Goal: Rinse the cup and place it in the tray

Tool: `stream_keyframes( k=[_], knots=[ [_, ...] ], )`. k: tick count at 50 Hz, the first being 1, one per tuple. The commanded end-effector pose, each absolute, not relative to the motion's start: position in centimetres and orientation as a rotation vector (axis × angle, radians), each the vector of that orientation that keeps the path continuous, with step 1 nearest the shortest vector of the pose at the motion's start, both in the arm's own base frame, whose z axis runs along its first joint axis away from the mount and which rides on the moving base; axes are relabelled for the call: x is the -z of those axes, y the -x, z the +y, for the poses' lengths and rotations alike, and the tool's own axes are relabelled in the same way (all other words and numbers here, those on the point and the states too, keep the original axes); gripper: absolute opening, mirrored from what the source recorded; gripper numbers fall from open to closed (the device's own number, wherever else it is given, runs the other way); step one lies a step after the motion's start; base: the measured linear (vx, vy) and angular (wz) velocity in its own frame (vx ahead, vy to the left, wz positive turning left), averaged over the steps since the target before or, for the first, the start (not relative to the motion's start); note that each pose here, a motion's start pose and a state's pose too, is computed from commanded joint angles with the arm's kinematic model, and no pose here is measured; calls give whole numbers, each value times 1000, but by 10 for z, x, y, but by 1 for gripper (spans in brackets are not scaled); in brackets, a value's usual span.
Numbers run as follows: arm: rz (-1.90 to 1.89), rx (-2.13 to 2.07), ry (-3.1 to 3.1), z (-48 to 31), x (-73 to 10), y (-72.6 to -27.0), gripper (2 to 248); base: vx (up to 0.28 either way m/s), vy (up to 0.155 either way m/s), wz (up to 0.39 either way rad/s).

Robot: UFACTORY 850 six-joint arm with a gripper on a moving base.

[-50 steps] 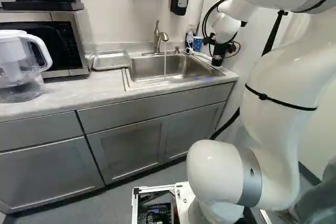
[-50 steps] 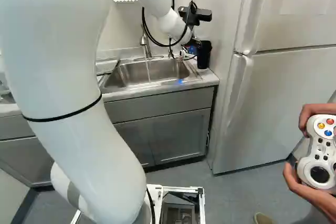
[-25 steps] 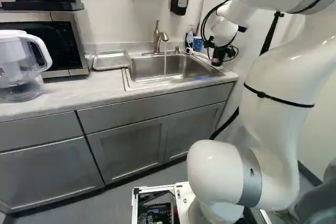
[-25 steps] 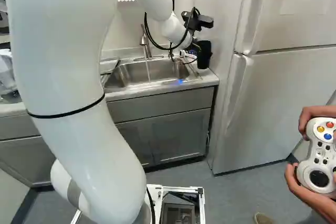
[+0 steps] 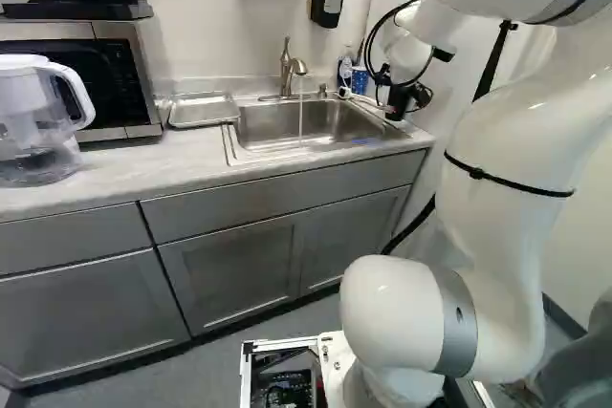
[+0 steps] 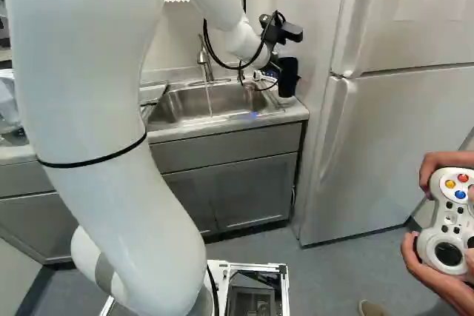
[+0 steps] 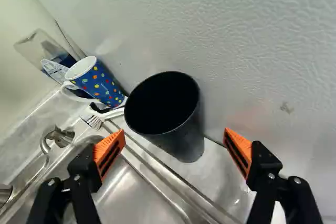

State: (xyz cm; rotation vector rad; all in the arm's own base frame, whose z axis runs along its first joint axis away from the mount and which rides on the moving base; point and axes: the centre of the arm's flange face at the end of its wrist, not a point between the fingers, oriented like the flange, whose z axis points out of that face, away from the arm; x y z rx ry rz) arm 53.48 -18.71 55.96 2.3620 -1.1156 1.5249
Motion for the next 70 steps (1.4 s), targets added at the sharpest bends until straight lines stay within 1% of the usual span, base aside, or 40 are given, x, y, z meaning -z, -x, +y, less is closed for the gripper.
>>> stream_keyframes(
  k=[28, 44, 52, 61, 70],
  knots=[
    [-1297, -1532, -2310, -178, -559, -533, 247, 0, 0, 0],
    [-1413, -1529, -2290, -180, -557, -548, 247, 0, 0, 0],
    [-1471, -1523, -2277, -180, -556, -548, 247, 0, 0, 0],
    [-1469, -1522, -2277, -180, -556, -548, 247, 0, 0, 0],
    [-1379, -1505, -2301, -180, -556, -548, 247, 0, 0, 0]
  ],
)
